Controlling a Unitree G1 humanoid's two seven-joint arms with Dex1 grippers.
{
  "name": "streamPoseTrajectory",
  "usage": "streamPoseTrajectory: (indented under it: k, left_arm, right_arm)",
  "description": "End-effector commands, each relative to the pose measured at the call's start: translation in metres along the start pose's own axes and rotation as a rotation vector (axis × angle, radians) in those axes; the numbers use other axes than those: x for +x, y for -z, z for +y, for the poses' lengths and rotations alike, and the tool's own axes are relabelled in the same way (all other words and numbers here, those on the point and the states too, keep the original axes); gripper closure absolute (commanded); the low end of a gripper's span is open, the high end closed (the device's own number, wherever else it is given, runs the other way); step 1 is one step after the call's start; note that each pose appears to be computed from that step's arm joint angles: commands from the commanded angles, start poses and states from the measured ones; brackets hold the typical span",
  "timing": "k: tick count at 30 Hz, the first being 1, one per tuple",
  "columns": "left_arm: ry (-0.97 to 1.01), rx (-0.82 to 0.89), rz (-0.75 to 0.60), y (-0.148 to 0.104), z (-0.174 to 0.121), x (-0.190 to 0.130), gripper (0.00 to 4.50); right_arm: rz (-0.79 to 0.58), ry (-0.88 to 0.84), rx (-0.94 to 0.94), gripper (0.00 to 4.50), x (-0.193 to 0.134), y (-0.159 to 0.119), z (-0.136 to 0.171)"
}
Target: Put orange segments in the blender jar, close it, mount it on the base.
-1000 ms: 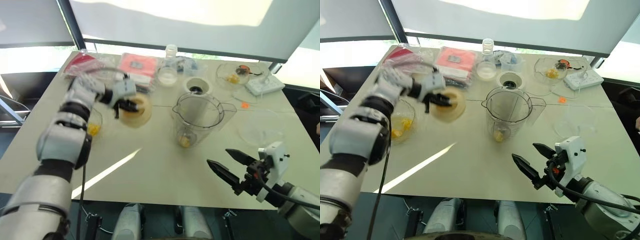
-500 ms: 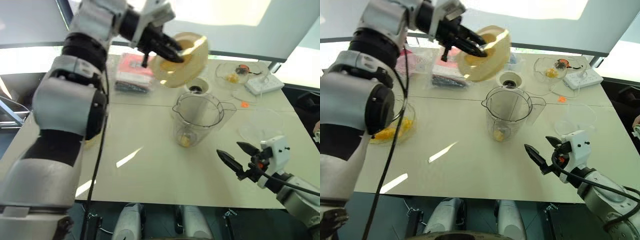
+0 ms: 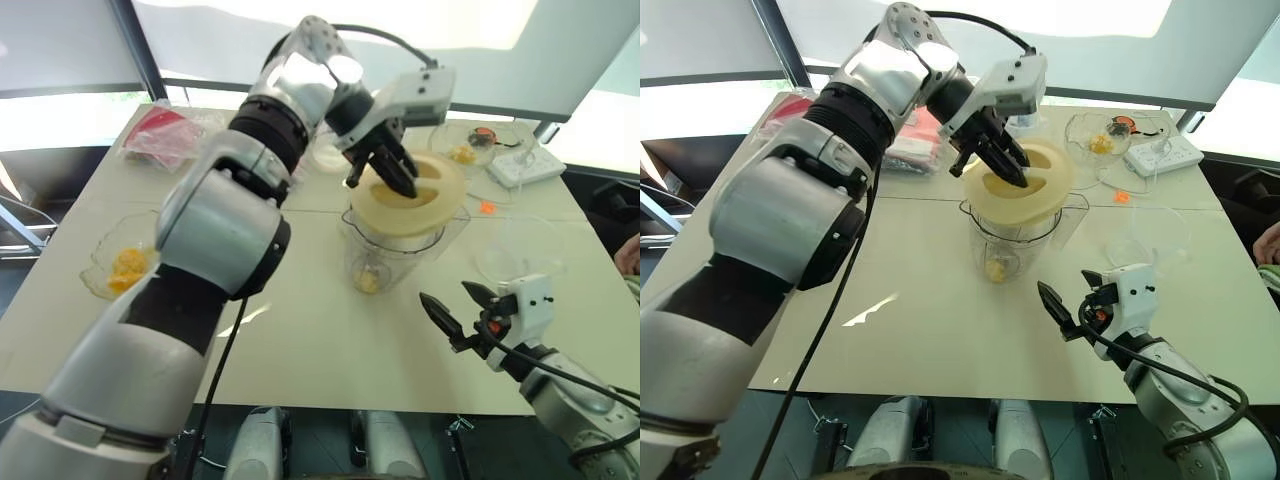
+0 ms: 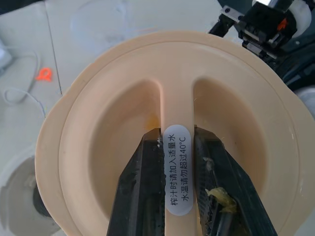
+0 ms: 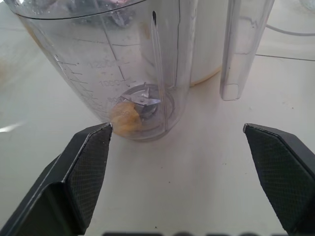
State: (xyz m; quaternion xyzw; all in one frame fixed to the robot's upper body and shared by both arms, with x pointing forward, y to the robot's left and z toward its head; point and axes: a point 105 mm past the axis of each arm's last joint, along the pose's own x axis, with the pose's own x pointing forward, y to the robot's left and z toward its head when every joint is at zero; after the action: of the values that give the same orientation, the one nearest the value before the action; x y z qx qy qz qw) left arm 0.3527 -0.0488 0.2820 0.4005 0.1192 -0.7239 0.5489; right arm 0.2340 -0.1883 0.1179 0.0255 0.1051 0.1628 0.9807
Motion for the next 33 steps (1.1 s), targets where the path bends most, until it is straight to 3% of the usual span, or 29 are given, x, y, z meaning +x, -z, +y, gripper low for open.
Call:
streamPoseTrajectory:
  k: [1,11,19,33]
  left_arm:
    - [0.001,0.033,0.046,-0.001,0.0,-0.001,4.27]
    - [-0.035,0.037,0.131,0.012,0.004,0.023,4.27]
    - [-0.075,0.066,0.137,0.001,0.009,0.028,4.27]
    - [-0.074,0.06,0.168,0.008,0.008,0.039,4.27]
  right_arm:
    - [-0.066,0.001,-0.032,0.0,-0.003,-0.013,0.006]
    - [-0.099,0.031,-0.011,0.0,0.001,-0.012,0.011]
    - [-0.104,0.038,-0.003,0.0,0.004,-0.009,0.014]
    - [-0.114,0.053,0.01,0.0,0.008,-0.005,0.02]
